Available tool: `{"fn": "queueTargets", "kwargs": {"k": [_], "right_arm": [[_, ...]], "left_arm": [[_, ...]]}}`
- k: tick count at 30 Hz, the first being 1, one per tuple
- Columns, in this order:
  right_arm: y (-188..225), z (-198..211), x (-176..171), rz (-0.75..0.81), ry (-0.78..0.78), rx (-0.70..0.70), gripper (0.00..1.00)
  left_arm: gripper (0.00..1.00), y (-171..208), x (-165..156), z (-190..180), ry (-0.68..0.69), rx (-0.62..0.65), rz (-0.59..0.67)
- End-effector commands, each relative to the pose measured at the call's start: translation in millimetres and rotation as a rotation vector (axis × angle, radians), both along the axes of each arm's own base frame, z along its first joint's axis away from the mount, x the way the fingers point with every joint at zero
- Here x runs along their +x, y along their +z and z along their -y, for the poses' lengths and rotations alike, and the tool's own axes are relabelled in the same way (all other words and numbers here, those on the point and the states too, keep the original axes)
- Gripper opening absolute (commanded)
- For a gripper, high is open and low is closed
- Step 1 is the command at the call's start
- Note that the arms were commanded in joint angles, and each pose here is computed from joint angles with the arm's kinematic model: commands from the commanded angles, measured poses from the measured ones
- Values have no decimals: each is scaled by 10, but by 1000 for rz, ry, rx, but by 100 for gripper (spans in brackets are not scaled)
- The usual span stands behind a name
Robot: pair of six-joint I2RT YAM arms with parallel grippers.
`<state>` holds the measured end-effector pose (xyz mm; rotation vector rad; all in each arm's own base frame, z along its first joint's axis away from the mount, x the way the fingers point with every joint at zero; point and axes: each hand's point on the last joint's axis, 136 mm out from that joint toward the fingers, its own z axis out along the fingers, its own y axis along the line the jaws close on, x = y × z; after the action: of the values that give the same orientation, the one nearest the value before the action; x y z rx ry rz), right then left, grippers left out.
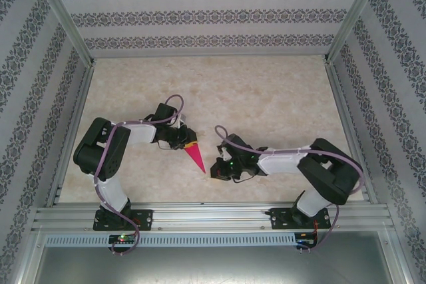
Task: Fold a paper plane with a square sheet of paper (pick it up from the middle)
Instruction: Fold the wing for the fifth time at the center of the table, then move a paper plane to the center of the table.
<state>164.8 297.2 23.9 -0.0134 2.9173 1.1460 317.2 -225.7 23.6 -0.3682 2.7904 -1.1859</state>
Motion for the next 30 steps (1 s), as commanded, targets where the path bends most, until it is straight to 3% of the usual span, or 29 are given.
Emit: {"fn": "queueTargets", "kwargs": {"k": [1, 4, 6, 10, 16, 27, 30], "right_arm": [[84, 263, 257, 106, -101, -95, 7], [264, 344, 481, 234, -152, -129, 18], [368, 376, 607, 306, -181, -146, 25], [442, 374, 769, 372, -194, -177, 28], [436, 159, 888, 388, -190, -108, 31], [372, -126, 912, 337, -137, -38, 33], [352, -184, 891, 319, -112, -28, 33]], "left_arm": [[27, 163, 14, -34, -28, 118, 40], [36, 452, 19, -162, -27, 260, 85], [50, 575, -7, -360, 19, 381, 93], [67, 719, -146, -634, 101, 506, 82], [70, 608, -340, -622, 90, 628, -16], [70, 243, -308, -340, 22, 620, -115], [65, 254, -322, -398, 33, 642, -114]]}}
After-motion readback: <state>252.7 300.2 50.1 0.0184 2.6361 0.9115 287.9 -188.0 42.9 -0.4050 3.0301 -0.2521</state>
